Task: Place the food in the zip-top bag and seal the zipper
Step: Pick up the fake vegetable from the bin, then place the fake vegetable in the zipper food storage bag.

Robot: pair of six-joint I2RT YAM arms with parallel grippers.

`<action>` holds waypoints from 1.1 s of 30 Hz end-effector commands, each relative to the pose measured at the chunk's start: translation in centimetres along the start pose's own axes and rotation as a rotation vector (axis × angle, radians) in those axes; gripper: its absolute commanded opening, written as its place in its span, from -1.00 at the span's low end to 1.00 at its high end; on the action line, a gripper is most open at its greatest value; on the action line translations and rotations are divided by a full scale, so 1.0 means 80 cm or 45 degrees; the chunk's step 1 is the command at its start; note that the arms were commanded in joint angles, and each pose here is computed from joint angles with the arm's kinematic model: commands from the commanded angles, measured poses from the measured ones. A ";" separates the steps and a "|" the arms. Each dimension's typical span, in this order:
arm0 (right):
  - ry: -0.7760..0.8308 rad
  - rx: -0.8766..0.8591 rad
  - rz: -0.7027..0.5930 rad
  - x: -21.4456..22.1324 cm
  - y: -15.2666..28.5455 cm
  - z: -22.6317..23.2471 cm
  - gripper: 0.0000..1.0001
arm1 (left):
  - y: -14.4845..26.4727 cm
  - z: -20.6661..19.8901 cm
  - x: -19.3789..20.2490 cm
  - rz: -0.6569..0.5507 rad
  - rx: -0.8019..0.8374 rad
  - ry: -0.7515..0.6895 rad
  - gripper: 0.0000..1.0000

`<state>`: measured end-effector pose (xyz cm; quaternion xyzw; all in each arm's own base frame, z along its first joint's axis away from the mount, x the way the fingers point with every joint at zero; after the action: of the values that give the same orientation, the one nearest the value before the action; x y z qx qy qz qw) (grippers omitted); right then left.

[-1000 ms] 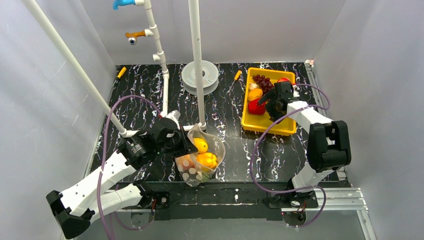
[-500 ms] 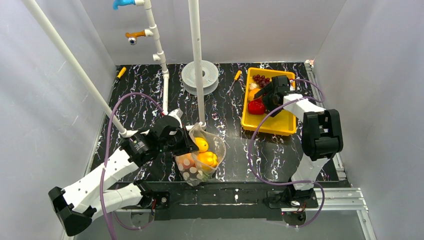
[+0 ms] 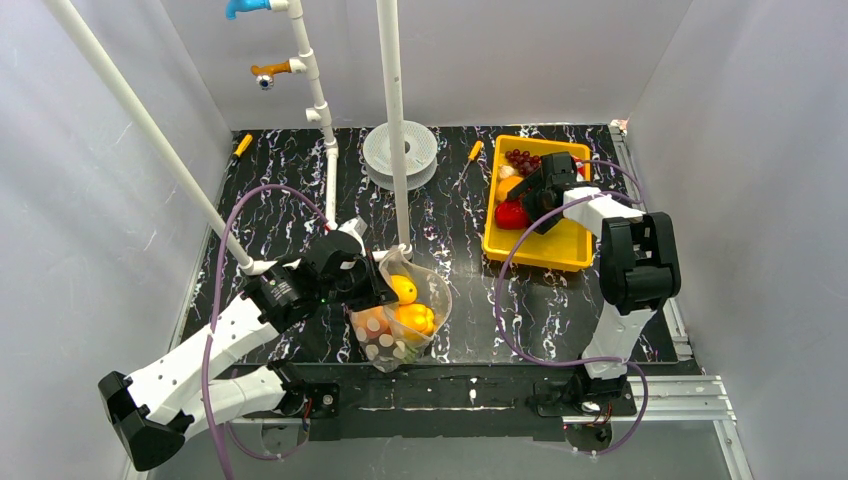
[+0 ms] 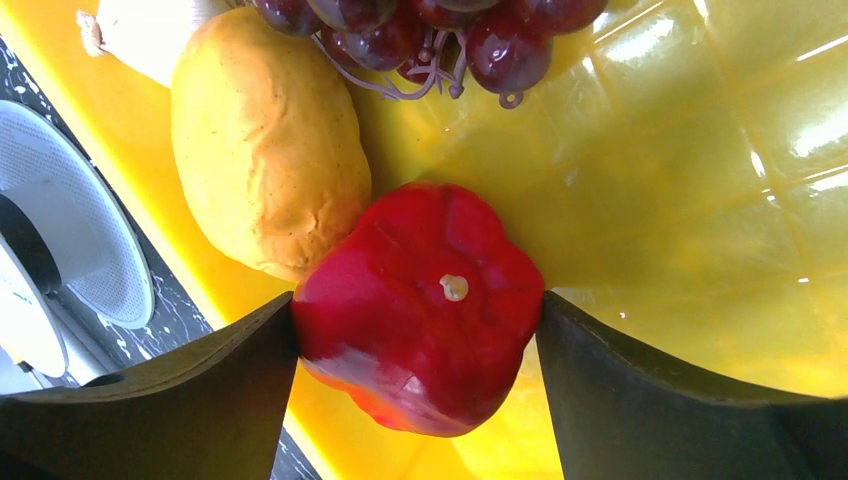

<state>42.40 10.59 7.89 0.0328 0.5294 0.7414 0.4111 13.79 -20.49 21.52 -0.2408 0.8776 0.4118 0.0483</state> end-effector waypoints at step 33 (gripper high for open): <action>1.417 -1.402 -0.117 0.235 0.366 0.135 -0.40 | 0.011 -0.008 -0.001 -0.015 0.063 0.000 -1.00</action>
<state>19.74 26.22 26.62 -0.5140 0.2525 0.8151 0.0878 13.72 -20.50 22.03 -0.2418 0.8813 0.4025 0.0538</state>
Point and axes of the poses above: each gripper's point midway between its finger pads, its own y axis back along the fingers, its own z axis along the line the jaws close on, x = y × z, the point moved 3 cm from there along y, back along the fingers, and after that the axes turned 10 degrees about y, right-handed, at the moved point
